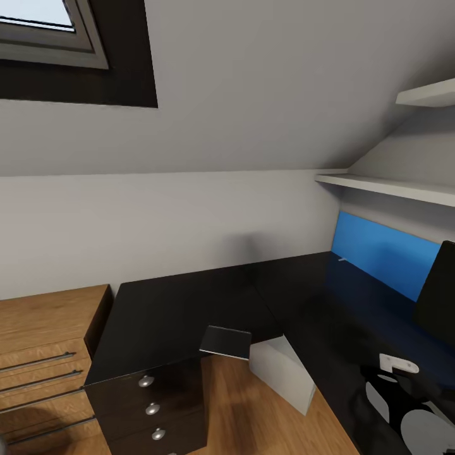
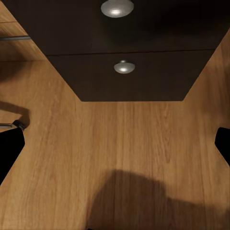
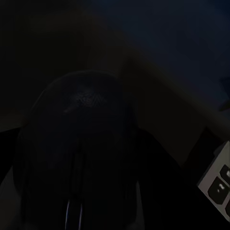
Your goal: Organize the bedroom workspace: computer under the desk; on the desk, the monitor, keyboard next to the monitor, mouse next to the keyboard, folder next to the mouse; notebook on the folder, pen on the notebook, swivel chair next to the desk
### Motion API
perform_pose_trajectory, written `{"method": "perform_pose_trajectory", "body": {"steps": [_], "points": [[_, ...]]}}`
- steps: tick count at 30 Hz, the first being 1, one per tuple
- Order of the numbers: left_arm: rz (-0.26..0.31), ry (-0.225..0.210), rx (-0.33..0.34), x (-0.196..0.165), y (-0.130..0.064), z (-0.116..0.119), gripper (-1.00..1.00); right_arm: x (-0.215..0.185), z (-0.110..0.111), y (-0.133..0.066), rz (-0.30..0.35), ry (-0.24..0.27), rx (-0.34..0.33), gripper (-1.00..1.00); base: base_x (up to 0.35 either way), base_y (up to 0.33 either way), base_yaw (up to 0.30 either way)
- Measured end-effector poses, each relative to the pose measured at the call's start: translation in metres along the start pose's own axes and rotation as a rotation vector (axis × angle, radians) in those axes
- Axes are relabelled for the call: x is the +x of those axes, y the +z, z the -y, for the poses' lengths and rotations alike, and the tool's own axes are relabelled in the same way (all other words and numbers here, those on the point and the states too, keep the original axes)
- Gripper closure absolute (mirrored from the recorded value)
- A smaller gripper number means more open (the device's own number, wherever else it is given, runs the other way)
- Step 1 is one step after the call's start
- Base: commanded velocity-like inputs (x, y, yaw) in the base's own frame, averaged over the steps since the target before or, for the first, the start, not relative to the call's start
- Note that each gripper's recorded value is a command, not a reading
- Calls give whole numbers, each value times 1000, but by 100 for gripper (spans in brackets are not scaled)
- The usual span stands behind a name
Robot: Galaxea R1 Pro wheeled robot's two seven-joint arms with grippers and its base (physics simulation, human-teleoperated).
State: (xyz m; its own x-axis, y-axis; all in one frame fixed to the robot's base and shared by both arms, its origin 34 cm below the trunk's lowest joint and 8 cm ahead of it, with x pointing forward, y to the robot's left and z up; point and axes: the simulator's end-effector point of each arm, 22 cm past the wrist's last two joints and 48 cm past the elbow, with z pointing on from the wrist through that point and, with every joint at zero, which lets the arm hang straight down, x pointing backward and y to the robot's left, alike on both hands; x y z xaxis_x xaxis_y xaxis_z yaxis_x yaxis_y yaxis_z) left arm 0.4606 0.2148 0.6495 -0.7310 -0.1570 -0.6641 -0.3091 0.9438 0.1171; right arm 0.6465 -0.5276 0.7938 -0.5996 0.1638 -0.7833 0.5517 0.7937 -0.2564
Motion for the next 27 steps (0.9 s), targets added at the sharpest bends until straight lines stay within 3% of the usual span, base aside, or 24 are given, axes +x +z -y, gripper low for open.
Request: {"method": "perform_pose_trajectory", "body": {"steps": [1,2,21,23,27], "points": [[0,0,0,0,0,0,-100,0,0,0,0,0,0,100,0,0,0],[0,0,0,0,0,0,-100,0,0,0,0,0,0,-100,0,0,0],[0,0,0,0,0,0,-100,-1,0,0,4,5,1,-100,0,0,0],[0,0,0,0,0,0,-100,-8,0,0,25,10,-1,-100,0,0,0],[0,0,0,0,0,0,-100,-44,-3,-3,128,47,-12,-100,0,0,0]]}}
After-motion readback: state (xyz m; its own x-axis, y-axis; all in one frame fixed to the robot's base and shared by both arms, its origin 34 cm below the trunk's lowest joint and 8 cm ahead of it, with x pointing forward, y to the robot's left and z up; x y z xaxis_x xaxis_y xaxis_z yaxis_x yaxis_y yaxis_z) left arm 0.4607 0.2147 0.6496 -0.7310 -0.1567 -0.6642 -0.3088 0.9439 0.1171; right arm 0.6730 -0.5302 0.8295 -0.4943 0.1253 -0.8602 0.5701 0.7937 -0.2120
